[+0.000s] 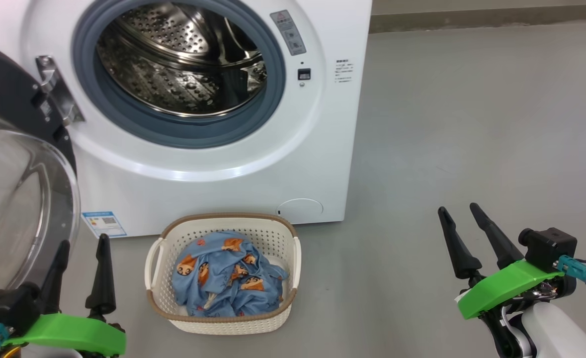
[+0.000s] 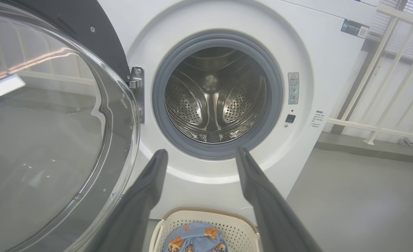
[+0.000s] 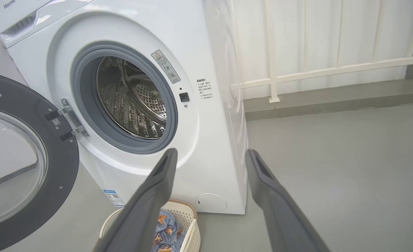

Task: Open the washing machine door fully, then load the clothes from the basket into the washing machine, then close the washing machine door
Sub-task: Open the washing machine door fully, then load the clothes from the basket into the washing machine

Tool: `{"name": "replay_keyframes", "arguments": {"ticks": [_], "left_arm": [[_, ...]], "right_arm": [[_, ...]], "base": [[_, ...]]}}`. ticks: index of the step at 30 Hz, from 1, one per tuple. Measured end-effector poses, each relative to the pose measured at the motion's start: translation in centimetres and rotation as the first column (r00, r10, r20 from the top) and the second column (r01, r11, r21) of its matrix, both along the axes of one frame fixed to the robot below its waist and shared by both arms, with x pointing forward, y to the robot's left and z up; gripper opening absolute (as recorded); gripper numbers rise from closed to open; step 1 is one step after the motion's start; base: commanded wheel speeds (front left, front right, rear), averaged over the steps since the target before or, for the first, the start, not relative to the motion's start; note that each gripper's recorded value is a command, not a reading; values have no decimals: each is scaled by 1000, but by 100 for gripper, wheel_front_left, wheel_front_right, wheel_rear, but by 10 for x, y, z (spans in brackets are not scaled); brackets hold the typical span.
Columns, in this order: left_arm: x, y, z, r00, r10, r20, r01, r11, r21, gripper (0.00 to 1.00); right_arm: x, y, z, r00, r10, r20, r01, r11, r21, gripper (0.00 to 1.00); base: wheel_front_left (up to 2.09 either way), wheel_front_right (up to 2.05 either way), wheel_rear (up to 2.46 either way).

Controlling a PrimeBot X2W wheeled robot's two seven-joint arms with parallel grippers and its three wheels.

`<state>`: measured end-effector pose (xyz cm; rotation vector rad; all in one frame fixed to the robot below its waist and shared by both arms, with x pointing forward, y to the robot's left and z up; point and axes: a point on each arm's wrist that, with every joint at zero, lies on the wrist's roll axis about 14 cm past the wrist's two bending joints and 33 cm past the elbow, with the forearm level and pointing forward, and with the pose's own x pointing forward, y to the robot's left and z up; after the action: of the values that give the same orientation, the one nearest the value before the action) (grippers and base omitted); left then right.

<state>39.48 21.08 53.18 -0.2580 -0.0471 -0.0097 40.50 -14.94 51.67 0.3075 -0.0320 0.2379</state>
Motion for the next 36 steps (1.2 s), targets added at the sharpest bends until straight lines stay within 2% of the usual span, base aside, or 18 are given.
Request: {"name": "replay_keyframes", "arguments": {"ticks": [7,36], "left_arm": [[3,-9,-1,999,-34,5,34,999,-11,100],[-6,-10,-6,1000,-31,5,31,999,-10,100]], "right_arm": [[1,-11,7,1000,-21,19,21,1000,-14,100],[5,-7,12,999,-7,38,9,999,-39,100]], "base": [[0,0,0],[0,0,0]]}}
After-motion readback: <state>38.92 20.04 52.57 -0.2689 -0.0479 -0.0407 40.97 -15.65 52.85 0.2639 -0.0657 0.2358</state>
